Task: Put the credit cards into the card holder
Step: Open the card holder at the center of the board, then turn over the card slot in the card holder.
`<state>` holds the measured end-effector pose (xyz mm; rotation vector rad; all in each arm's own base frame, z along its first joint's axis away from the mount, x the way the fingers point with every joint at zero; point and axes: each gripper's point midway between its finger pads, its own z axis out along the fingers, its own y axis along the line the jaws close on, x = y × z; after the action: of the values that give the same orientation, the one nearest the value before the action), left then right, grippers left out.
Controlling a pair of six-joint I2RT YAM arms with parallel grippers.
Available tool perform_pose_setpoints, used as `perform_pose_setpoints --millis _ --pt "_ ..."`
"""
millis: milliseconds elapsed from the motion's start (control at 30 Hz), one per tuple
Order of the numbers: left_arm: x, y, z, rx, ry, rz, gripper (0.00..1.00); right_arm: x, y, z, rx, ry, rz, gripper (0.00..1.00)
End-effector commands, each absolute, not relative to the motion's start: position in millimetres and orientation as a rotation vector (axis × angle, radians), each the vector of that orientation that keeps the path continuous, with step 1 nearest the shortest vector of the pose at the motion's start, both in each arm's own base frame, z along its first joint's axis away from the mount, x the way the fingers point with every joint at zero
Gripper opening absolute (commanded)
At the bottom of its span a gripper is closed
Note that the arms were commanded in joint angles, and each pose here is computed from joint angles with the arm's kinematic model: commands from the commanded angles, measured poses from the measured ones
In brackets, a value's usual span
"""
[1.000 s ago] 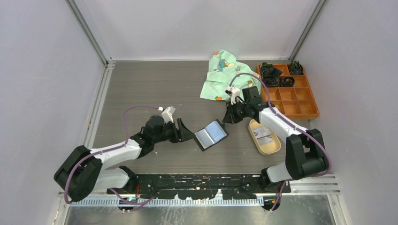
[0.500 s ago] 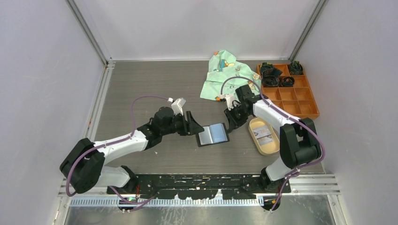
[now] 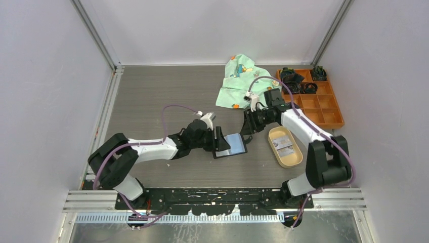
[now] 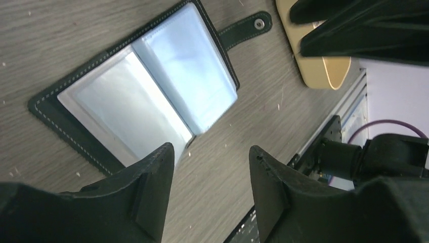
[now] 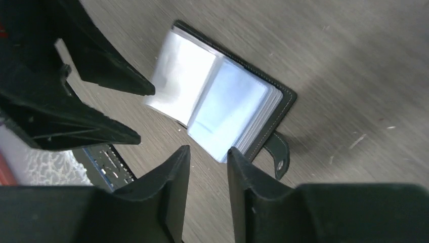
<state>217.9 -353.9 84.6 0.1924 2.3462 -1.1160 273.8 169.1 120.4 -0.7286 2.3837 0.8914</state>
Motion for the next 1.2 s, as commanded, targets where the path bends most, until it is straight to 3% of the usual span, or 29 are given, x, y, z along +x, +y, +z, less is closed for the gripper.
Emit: perform_pose_setpoints --millis 0,200,333,733,1167 --pt "238 -372 100 0.17 2.259 -1.11 0.57 275 177 93 -0.607 2.532 0.99 0.34" --pt "242 -376 85 0.165 2.295 -1.071 0.58 285 160 58 -0.514 2.687 0.83 0.13" --pt "244 -379 76 0.186 2.321 -1.049 0.62 284 162 46 -0.532 2.733 0.786 0.08" --pt "245 -386 45 0.229 2.428 -0.991 0.67 274 179 32 -0.646 2.788 0.752 0.07" --pt "243 -385 32 0.236 2.475 -0.957 0.69 255 223 52 -0.629 2.748 1.19 0.11"
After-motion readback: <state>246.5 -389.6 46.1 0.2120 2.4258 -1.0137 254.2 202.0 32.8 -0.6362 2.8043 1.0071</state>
